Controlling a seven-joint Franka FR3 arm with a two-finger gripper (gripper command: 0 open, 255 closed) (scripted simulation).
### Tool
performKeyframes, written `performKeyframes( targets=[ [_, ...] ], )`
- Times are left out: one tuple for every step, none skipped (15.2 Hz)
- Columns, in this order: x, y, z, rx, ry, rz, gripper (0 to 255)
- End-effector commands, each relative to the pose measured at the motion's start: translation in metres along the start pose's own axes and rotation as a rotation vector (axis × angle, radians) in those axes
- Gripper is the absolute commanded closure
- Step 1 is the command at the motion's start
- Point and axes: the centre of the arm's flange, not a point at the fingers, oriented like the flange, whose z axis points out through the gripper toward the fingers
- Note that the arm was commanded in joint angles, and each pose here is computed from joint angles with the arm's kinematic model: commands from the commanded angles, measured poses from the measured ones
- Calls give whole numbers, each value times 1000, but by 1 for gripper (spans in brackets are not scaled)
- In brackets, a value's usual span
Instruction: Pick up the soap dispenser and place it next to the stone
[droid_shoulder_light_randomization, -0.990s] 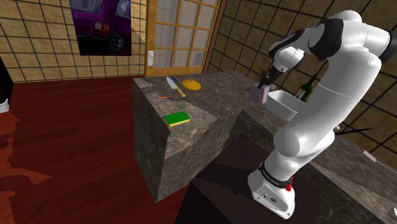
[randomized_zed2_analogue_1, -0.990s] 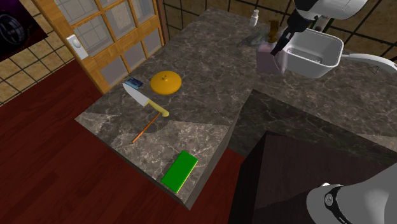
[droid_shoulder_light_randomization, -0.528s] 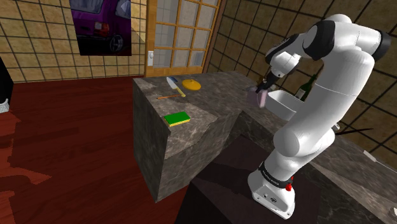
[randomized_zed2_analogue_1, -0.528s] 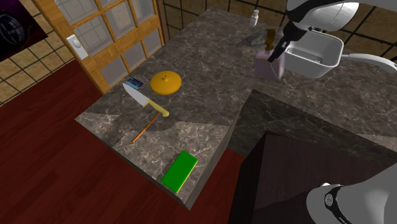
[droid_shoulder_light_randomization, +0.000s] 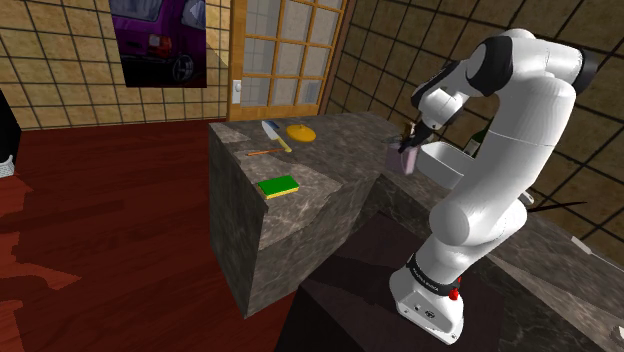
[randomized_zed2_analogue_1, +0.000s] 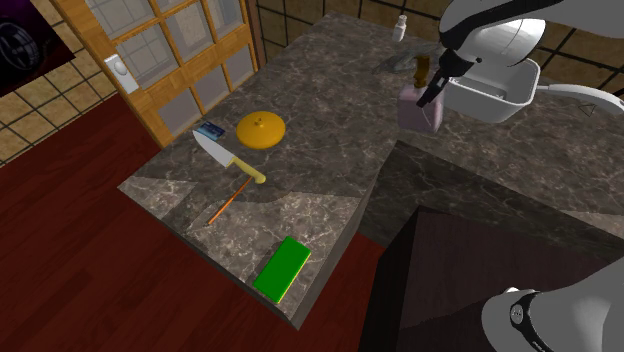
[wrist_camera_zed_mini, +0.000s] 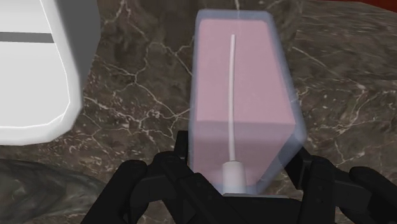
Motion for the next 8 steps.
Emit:
performKeyframes(
  targets=[
    [-1,0,5,3,-4,0,255],
    [-1,0,5,3,-4,0,255],
    [-1,0,5,3,-4,0,255],
    [-1,0,5,3,-4,0,255],
    [-1,0,5,3,-4,0,255],
    [-1,0,5,3,-4,0,255],
    [-2,0,4,3,-4,0,0],
    [-2,-1,3,3,-4,0,0]
  ],
)
